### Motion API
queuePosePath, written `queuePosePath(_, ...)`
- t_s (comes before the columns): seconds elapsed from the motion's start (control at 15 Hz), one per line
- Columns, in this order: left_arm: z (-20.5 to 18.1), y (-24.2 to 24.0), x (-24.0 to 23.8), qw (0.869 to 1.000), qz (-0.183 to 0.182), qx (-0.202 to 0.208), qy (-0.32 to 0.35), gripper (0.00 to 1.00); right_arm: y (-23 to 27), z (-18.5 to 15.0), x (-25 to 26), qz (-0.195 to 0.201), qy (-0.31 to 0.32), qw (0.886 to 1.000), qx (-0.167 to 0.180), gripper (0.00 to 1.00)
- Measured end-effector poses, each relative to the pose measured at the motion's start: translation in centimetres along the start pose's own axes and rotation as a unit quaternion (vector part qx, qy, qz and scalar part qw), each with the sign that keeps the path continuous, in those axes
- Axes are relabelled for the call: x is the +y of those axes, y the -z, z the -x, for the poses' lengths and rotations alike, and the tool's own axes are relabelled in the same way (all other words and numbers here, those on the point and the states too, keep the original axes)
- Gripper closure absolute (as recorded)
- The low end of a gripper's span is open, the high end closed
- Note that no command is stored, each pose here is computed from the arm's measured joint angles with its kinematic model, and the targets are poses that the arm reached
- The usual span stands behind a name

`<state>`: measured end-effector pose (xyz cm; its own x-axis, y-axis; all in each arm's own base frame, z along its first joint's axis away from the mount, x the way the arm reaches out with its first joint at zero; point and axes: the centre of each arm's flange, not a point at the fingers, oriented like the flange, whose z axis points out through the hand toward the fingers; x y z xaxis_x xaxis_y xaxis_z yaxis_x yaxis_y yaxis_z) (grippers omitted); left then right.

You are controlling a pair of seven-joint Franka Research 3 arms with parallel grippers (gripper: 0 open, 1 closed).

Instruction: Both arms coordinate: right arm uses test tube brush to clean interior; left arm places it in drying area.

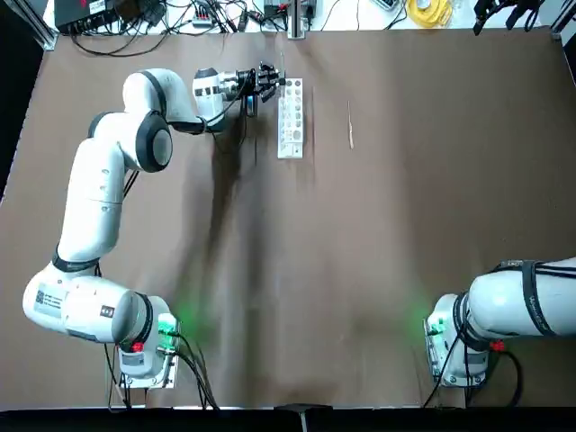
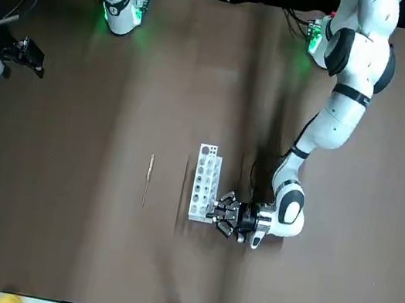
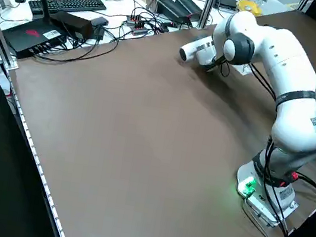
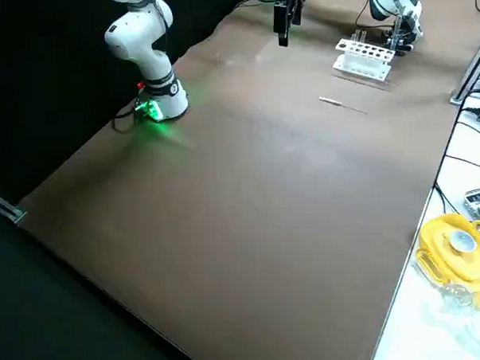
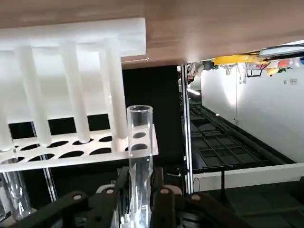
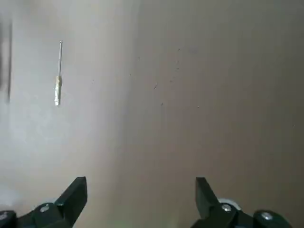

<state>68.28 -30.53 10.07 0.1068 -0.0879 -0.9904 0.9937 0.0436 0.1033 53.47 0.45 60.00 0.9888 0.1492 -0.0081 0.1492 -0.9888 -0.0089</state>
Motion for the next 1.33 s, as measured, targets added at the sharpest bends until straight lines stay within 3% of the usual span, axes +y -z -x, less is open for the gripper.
queuePosePath(0.73,0.0,0.1,0.0,1.0,0.001,0.0,0.0,0.77,0.0,0.0,-0.5,-0.006,0.003,1.0,-0.002,0.0)
queuePosePath(1.33,-0.1,0.2,0.1,1.0,0.002,0.001,0.001,0.77,0.0,0.4,2.2,-0.007,-0.022,1.0,-0.002,0.0)
